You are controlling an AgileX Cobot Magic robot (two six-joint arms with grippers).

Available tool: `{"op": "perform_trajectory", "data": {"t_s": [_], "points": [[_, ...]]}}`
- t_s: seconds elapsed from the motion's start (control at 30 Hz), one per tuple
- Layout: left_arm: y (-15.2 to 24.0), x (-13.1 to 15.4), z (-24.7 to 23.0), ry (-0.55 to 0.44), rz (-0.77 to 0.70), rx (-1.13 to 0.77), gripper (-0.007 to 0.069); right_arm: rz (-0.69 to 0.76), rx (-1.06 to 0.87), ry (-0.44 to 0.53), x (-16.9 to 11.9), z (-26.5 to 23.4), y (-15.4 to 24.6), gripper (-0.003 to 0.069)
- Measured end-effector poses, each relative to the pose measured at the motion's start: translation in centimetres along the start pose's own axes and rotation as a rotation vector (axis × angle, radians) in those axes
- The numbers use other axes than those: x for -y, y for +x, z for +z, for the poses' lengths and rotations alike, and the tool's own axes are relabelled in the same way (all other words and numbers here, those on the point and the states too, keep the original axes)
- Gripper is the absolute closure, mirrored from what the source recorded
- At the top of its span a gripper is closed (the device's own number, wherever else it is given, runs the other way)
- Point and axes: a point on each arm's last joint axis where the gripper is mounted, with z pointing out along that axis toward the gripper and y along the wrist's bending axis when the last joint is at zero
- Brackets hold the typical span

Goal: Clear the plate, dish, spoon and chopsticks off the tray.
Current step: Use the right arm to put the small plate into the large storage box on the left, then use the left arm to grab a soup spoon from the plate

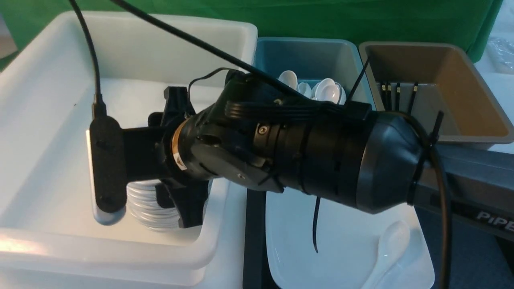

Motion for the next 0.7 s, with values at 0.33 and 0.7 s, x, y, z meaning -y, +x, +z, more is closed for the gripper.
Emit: {"op": "perform_trajectory", "data": {"t_s": [0.33,0.7], "points": [[-0.5,0.3,3.8,0.083,-0.059,-0.125,0.0605,0.361,-0.367,0.048,3.0,-12.5,5.4,0.0269],[0.5,1.5,17.3,0.320,-0.053,-0.545,0.0605,0.998,-0.403,0.170,-1.3,-24.5,17.3,0.0574]]}}
